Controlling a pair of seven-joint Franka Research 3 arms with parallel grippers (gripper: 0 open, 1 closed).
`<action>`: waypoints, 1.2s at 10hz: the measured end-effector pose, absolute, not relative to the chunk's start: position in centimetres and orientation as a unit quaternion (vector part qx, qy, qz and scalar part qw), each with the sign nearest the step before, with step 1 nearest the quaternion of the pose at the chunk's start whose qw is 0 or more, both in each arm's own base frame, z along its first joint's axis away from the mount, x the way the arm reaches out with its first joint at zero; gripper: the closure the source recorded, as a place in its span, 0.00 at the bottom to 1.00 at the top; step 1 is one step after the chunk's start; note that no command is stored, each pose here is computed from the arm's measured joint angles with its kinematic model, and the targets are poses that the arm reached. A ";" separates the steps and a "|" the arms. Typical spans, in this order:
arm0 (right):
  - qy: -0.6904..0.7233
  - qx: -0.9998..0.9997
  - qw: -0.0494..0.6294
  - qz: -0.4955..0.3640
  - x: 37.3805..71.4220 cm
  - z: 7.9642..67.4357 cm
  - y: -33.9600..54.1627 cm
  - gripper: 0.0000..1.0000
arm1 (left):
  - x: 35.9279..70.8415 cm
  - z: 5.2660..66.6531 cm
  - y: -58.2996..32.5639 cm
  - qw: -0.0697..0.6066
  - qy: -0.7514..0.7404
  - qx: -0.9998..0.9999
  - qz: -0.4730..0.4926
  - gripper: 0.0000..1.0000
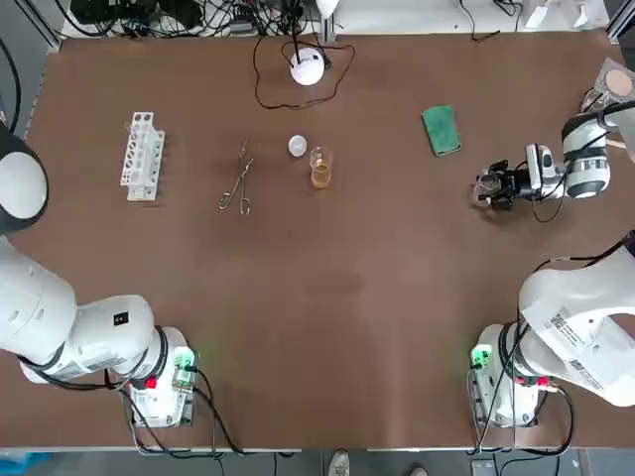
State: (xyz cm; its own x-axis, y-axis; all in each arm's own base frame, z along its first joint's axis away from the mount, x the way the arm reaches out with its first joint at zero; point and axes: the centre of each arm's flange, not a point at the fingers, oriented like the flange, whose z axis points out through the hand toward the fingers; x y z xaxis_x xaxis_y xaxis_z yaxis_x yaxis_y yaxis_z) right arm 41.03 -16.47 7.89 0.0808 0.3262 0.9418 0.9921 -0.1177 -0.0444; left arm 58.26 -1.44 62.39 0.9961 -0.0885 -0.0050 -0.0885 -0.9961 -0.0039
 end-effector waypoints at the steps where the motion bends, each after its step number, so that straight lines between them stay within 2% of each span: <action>1: -0.532 -0.619 0.398 -0.420 41.0 7.7 -16.4 0.41 | 58.3 62.4 -1.4 0.002 0.044 -0.999 0.002 0.00; 7: -0.533 -0.616 0.402 -0.418 40.9 7.4 -16.4 0.41 | 58.3 62.4 -1.4 0.002 0.044 -0.999 0.000 0.00; 10: -0.533 -0.615 0.403 -0.419 40.9 7.4 -16.4 0.35 | 58.3 62.4 -1.4 0.002 0.044 -0.999 0.000 0.00; 12: -0.532 -0.614 0.404 -0.419 40.8 7.4 -16.3 0.28 | 58.3 62.4 -1.4 0.002 0.044 -0.999 0.000 0.00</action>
State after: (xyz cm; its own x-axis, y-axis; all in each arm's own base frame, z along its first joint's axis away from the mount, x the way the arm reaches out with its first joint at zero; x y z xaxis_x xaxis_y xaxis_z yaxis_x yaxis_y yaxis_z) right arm 40.84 -16.34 7.37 0.0816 0.3151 0.9455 0.9931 -0.1060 -0.0504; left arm 58.33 -1.44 62.43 0.9961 -0.0884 0.0006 -0.0884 -0.9961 -0.0041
